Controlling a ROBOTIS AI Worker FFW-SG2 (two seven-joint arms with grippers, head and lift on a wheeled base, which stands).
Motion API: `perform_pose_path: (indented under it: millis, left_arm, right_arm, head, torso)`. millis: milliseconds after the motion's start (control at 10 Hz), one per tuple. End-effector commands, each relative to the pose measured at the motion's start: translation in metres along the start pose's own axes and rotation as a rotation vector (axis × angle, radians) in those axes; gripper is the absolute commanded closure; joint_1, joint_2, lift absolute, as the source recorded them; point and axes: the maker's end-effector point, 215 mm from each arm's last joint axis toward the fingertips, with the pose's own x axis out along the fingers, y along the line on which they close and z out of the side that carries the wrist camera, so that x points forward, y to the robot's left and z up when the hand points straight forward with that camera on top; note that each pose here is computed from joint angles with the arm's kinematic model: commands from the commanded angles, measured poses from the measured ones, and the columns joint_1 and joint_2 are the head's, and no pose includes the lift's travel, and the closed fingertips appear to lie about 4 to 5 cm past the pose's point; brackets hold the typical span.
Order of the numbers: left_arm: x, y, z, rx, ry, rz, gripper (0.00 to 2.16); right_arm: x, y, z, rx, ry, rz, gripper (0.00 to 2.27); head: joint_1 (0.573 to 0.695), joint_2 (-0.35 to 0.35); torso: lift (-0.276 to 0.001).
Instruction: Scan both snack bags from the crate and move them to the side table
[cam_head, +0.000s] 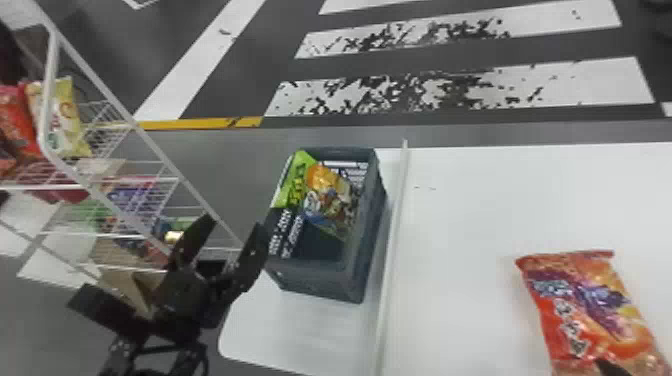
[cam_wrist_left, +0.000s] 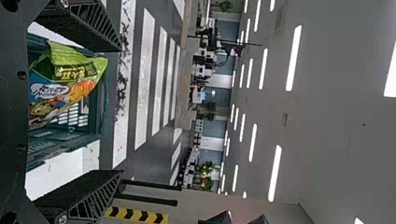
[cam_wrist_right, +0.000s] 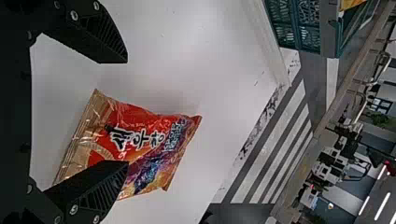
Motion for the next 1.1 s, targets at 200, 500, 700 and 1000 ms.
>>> perform_pose_path:
  millis: [200,500,700,1000]
  left_arm:
    - [0.000,-0.002,-0.002,-0.006,0.001,-0.011,0.06]
    - [0.000,-0.005,-0.004,-0.004,0.004,-0.028,0.06]
    - [0.001,-0.005,-0.004,-0.002,0.007,-0.036,0.06]
    - [-0.003,0.000,-0.008,-0.003,0.017,-0.047,0.06]
  right_arm:
    - [0.014,0.007,-0.021,-0.118,0.075,-0.034,0.16]
    - [0.033,0.000,-0.037,-0.195,0.122,-0.073,0.16]
    - [0.043,-0.005,-0.040,-0.239,0.135,-0.090,0.16]
    - [0.058,-0.009,-0.044,-0.301,0.154,-0.106,0.17]
  head:
    - [0.695,0.350]
    - [0.695,0.350]
    - [0.695,0.350]
    - [0.695,0.350]
  torso:
    - [-0.029]
    - [-0.029]
    - [-0.029]
    - [-0.029]
